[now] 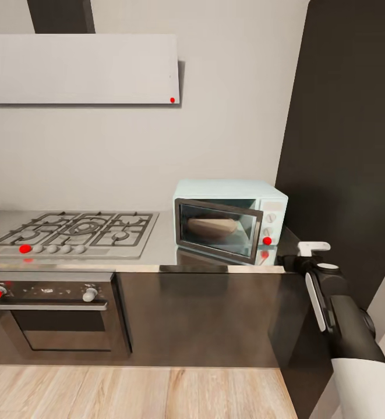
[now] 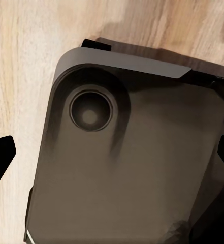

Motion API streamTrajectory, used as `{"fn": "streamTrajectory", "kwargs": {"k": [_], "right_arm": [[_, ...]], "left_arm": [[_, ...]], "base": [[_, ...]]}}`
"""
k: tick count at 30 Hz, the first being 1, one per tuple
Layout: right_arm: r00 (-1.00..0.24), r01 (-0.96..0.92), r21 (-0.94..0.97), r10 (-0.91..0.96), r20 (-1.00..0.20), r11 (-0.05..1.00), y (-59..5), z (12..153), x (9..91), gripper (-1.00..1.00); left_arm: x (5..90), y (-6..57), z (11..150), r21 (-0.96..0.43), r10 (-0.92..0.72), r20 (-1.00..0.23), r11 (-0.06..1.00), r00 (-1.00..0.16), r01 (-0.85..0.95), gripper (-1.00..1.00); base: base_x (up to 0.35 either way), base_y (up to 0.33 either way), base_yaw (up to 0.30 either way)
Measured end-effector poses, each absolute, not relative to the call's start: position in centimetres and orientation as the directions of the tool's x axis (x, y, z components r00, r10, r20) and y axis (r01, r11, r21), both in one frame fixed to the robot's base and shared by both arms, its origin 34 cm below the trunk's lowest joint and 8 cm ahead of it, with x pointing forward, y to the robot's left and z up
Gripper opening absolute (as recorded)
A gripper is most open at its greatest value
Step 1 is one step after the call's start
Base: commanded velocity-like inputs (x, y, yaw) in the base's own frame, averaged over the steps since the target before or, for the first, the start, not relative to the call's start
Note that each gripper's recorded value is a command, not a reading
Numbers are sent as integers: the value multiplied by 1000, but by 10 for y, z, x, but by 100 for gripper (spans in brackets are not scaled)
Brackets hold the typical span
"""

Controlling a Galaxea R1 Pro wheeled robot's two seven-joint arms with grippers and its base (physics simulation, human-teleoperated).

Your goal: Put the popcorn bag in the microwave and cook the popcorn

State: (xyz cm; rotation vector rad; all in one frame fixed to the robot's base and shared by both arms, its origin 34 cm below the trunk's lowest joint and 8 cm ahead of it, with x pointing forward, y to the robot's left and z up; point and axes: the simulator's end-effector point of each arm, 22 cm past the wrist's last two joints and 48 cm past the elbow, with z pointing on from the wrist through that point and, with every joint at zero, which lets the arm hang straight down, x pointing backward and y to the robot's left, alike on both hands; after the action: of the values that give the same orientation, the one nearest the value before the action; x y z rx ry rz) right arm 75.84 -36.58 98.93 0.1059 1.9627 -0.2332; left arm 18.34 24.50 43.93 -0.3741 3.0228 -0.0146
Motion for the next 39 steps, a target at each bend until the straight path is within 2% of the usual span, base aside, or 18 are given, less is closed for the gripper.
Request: {"fn": "streamTrajectory", "kwargs": {"k": [5,34,39], "right_arm": [[-382,178,-115,-39,-923,977,-363,993,759,100],[-364,162,-97,-32,-931,982,-354,996,762,100],[-290,104,-102,-68,-955,989,-342,1008,771,100]], "left_arm": [[183,246,439,-20,-244,-93,970,-965,-243,100],[183,245,439,-21,-245,-93,970,-965,-244,100],[183,245,439,-21,-245,-93,969,-965,-244,100]], "base": [[39,0,0],[169,0,0],[4,0,0]]}}
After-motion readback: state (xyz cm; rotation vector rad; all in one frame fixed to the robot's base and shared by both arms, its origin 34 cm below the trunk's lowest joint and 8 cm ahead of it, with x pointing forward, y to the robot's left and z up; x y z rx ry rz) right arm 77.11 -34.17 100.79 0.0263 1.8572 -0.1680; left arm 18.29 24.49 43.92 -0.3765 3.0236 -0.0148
